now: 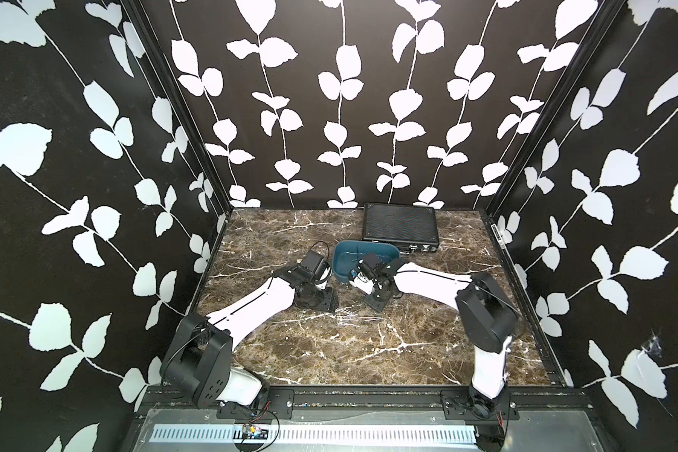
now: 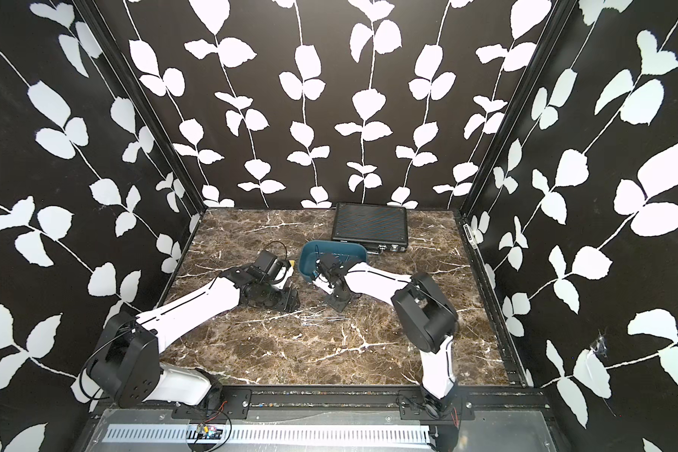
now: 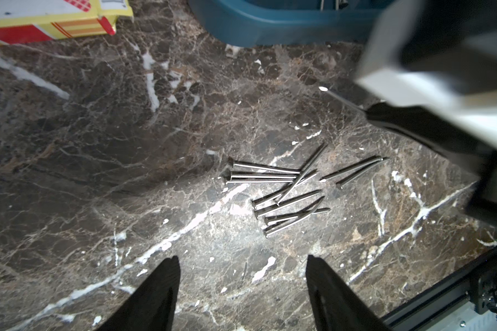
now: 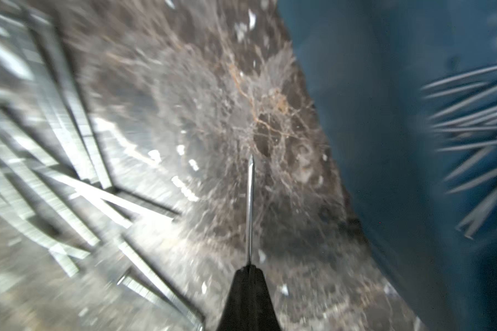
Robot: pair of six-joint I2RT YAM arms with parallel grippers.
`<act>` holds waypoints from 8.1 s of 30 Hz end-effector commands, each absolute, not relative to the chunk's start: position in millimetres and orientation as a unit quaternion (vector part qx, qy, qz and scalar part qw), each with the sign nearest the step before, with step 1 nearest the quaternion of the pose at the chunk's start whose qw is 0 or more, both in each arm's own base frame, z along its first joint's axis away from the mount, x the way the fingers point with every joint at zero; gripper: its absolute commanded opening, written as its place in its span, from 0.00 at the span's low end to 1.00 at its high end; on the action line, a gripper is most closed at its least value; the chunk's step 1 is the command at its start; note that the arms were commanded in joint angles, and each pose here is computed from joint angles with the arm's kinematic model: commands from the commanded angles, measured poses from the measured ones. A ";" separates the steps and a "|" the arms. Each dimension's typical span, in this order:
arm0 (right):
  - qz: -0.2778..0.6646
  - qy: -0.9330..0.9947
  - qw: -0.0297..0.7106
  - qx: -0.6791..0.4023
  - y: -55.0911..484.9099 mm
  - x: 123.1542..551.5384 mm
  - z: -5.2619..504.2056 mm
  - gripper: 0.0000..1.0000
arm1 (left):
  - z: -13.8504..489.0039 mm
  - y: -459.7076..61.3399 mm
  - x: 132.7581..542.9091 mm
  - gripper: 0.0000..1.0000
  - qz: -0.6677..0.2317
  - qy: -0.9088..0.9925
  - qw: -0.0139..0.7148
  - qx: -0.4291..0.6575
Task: Put the nails on the desktop into the storage box
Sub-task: Pick up the nail from the center of the board, then place the nail in the storage box, then pick up the nail from the center of the board, then place the nail in the storage box, then pick up the nail from the center of the board.
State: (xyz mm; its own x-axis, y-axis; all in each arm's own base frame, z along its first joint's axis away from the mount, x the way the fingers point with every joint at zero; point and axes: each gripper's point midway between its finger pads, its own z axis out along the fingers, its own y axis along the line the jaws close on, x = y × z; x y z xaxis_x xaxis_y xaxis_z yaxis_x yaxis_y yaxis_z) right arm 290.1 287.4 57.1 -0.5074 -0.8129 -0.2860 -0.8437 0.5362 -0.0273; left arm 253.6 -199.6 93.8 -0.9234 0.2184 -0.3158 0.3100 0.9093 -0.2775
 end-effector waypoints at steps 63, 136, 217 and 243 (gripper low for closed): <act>0.126 0.793 0.125 -0.583 275.9 217.3 56.6 0.34 | 107.3 -213.2 257.2 0.70 -0.214 0.956 0.169 0.107; -0.002 0.796 0.016 -0.605 249.5 226.8 -3.5 0.28 | 94.0 -204.9 253.9 0.71 -0.198 0.962 0.143 0.122; 0.160 0.940 0.302 -0.009 122.4 358.1 181.5 0.35 | 38.9 -345.1 259.2 0.48 -0.111 0.878 0.082 0.458; 0.168 0.929 0.329 -0.006 123.4 364.3 190.2 0.35 | -6.1 -332.3 223.3 0.11 -0.044 0.872 0.020 0.488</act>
